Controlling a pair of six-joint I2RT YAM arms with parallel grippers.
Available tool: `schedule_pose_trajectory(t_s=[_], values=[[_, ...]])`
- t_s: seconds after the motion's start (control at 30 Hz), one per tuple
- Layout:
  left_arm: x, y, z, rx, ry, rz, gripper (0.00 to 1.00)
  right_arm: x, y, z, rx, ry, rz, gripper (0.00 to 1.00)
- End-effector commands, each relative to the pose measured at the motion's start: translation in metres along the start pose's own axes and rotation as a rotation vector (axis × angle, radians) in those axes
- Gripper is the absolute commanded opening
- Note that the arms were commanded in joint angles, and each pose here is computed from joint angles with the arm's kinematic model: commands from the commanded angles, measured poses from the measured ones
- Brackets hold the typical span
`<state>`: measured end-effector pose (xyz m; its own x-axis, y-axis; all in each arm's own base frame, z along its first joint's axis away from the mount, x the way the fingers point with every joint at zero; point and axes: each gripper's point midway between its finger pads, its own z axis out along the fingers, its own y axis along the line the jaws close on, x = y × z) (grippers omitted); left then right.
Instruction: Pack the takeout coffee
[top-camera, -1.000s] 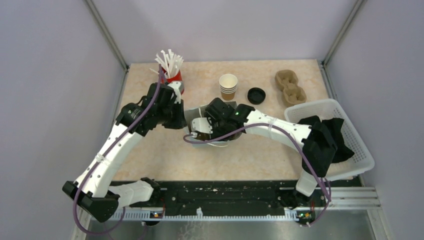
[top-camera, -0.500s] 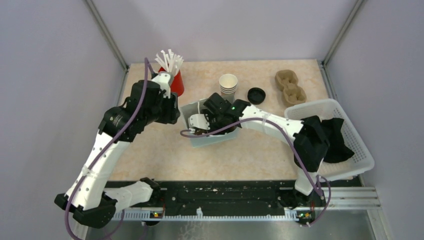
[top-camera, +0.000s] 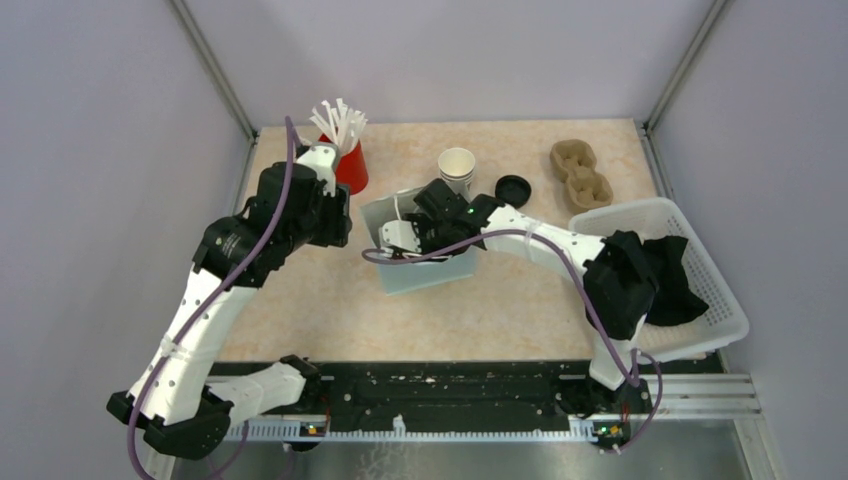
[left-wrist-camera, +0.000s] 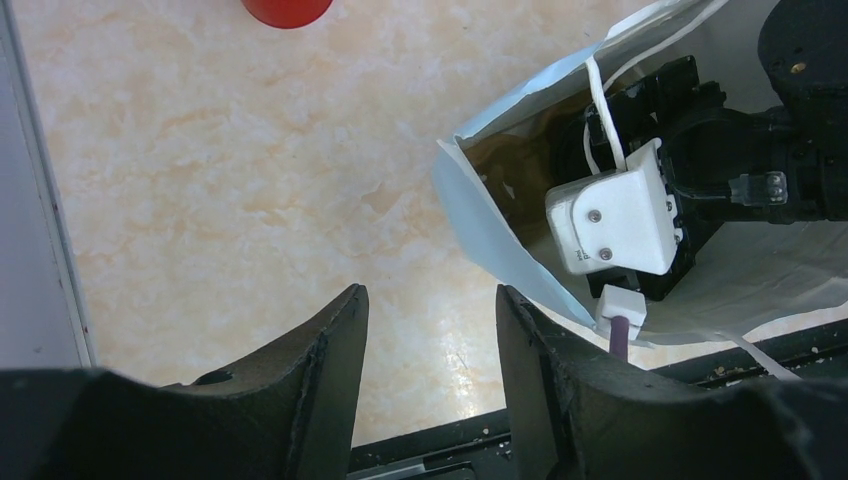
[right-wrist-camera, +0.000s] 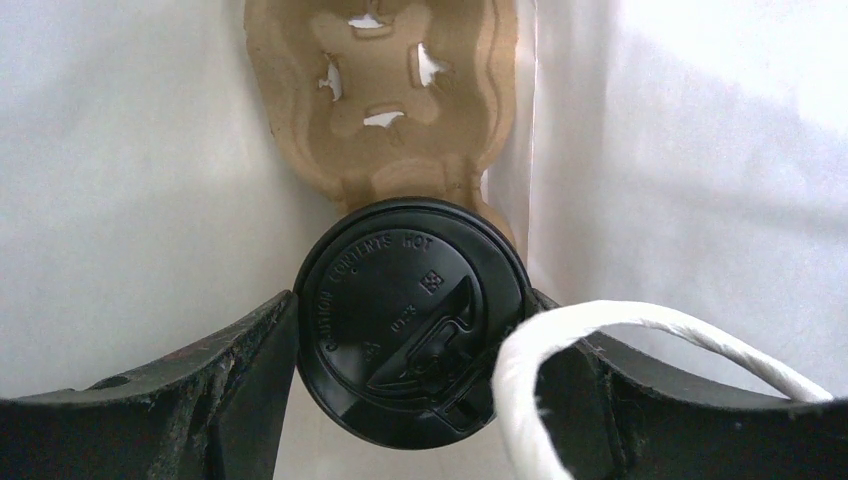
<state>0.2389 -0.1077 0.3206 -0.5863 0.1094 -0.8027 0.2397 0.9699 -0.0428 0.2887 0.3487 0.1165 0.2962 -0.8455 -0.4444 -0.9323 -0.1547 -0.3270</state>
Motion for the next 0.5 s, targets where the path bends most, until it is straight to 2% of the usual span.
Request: schedule_pose_trajectory(t_s=[0.0,0.1,0.3,0.47], values=[[-0.006,0.002,-0.002,-0.006,-0.034,0.007,0.57,0.072,0.086,0.039,-0.327,0.187,0.085,0.5],[-0.007,0.001,-0.003,0.0,-0.037,0.005,0.57,0.071,0.083,0.04,-0.316,0.187,0.088,0.52],[-0.011,-0.002,-0.007,0.018,-0.052,-0.001,0.57,0.045,0.044,0.022,-0.206,0.162,0.107,0.63],[-0.014,-0.002,-0.012,0.025,-0.073,-0.014,0.58,0.027,0.029,0.0,-0.165,0.138,0.14,0.72]])
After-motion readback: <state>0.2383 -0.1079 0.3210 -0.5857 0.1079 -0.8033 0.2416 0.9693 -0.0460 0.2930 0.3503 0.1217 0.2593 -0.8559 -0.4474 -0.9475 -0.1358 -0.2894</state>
